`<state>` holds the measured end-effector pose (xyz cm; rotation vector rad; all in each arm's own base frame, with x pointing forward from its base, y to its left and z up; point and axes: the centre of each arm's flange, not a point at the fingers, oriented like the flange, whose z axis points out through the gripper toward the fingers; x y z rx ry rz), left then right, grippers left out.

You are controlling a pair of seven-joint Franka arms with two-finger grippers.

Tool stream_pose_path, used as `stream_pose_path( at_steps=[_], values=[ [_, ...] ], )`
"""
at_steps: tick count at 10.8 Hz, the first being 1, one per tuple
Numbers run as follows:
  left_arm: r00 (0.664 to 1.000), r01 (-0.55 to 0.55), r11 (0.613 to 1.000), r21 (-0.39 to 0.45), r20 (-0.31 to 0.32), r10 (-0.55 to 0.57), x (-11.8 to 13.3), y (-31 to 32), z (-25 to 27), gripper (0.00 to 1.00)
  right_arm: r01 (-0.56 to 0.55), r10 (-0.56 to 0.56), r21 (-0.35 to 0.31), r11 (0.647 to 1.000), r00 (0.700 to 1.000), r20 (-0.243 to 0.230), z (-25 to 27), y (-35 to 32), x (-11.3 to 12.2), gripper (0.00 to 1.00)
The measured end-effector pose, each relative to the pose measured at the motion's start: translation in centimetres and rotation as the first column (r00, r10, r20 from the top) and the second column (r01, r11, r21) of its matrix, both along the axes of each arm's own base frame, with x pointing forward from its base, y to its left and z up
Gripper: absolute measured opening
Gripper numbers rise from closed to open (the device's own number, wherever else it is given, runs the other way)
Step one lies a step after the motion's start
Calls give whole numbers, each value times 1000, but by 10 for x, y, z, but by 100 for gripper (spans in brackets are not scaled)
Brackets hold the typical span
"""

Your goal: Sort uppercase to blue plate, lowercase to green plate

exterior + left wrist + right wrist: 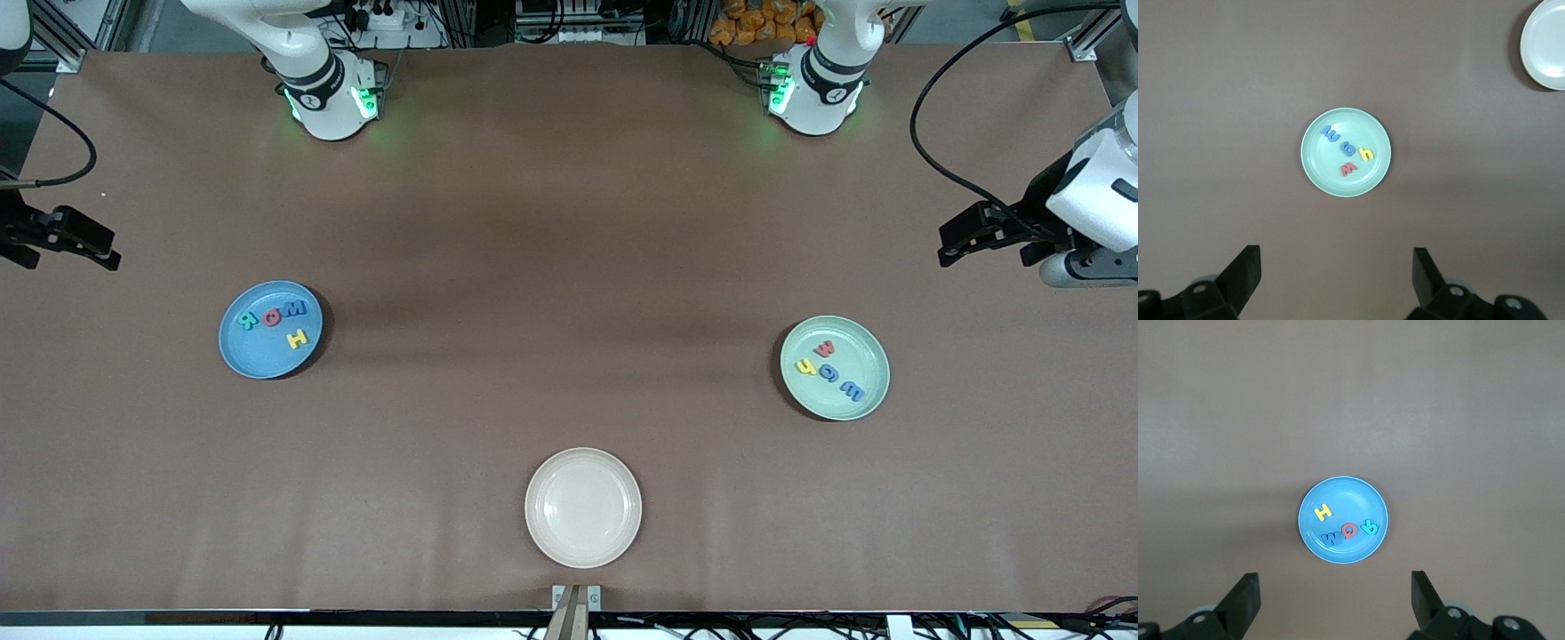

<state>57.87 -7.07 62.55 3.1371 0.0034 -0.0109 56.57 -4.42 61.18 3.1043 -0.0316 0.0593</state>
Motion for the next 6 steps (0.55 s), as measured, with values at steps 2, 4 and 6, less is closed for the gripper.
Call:
stream_pose_path(
  at_steps=[2, 4, 6],
  values=[
    [1000, -13, 1000, 4, -9, 13, -3, 7, 3, 100, 0, 0, 0, 1000, 1000, 2, 1, 0, 0, 100],
    [1000, -14, 1000, 5, -6, 15, -7, 8, 8, 100, 1, -1, 0, 1000, 1000, 4, 2, 0, 0, 100],
    [1000, -14, 1000, 8, -23, 14, -11, 8, 10, 100, 1, -1, 0, 1000, 1000, 4, 2, 0, 0, 100]
  ],
)
